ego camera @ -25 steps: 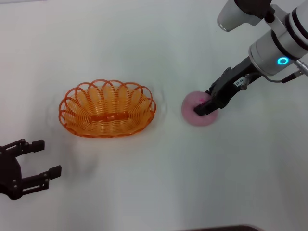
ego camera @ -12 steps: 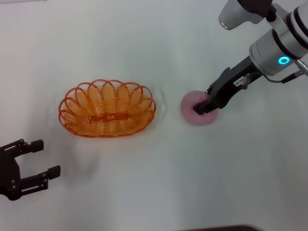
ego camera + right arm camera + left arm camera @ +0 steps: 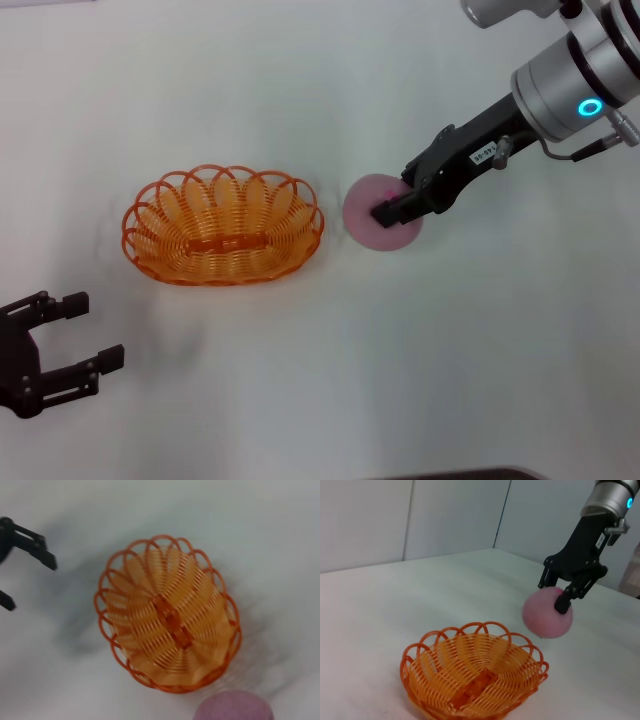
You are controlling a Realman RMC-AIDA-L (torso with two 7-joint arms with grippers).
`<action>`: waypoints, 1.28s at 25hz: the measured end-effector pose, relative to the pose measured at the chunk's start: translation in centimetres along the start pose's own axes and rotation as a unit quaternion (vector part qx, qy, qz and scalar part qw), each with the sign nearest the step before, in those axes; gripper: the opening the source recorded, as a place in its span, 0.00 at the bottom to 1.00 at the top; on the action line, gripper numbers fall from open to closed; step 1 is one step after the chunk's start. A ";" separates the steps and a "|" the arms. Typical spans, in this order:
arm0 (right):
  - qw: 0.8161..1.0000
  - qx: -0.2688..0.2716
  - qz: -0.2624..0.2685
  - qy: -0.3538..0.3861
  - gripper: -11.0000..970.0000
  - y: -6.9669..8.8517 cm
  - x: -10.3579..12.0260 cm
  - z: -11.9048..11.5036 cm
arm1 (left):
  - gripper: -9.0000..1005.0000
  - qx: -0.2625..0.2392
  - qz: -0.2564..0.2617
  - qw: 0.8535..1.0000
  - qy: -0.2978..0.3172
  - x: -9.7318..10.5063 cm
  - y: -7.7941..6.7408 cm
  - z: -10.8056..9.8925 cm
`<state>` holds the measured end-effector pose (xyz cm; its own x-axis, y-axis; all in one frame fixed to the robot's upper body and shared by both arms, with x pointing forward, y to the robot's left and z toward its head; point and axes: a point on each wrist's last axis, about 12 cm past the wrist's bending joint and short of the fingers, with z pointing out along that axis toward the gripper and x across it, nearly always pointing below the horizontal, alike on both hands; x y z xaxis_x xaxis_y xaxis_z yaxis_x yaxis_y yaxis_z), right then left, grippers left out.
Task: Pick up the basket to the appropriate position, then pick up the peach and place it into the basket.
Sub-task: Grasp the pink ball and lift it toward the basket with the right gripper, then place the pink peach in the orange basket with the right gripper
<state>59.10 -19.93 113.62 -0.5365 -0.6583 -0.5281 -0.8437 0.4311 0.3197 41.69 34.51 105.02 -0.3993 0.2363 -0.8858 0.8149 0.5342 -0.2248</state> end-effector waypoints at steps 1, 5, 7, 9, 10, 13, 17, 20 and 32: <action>1.000 -0.003 -0.002 -0.004 0.38 0.1 -0.1 -0.1 | 0.80 0.000 0.000 1.000 0.000 0.0 0.0 0.0; 1.000 -0.011 -0.011 -0.016 0.38 0.2 -0.3 -0.2 | 0.80 0.000 -0.003 1.000 0.000 0.0 0.0 0.0; 0.999 -0.014 -0.016 -0.024 0.39 0.3 -0.5 -0.2 | 0.80 0.000 -0.004 1.000 0.000 0.0 0.0 0.0; 0.999 -0.016 -0.018 -0.034 0.39 0.4 -0.7 -0.2 | 0.80 0.000 -0.004 1.000 0.000 0.0 0.0 0.0; 0.999 -0.017 -0.018 -0.040 0.39 0.4 -0.9 -0.2 | 0.80 0.000 -0.004 1.000 0.000 0.0 0.0 0.0; 0.998 -0.014 -0.016 -0.056 0.39 0.3 -1.3 -0.1 | 0.80 0.000 -0.004 1.000 0.000 0.0 0.0 0.0; 0.998 -0.015 -0.016 -0.063 0.39 0.3 -1.6 0.3 | 0.80 0.000 -0.004 1.000 0.000 0.0 0.0 0.0; 0.998 -0.014 -0.014 -0.066 0.39 0.2 -2.0 0.8 | 0.80 0.000 -0.004 1.000 0.000 0.0 0.0 0.0; 0.997 -0.014 -0.028 -0.077 0.40 0.2 -3.2 2.1 | 0.80 0.001 -0.004 1.000 -0.001 0.0 0.0 0.0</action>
<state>60.63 -16.44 113.73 -0.4822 -0.5778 -0.6585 -0.8732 0.3782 0.3075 41.67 34.48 105.05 -0.4051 0.2293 -0.8850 0.8126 0.5340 -0.2336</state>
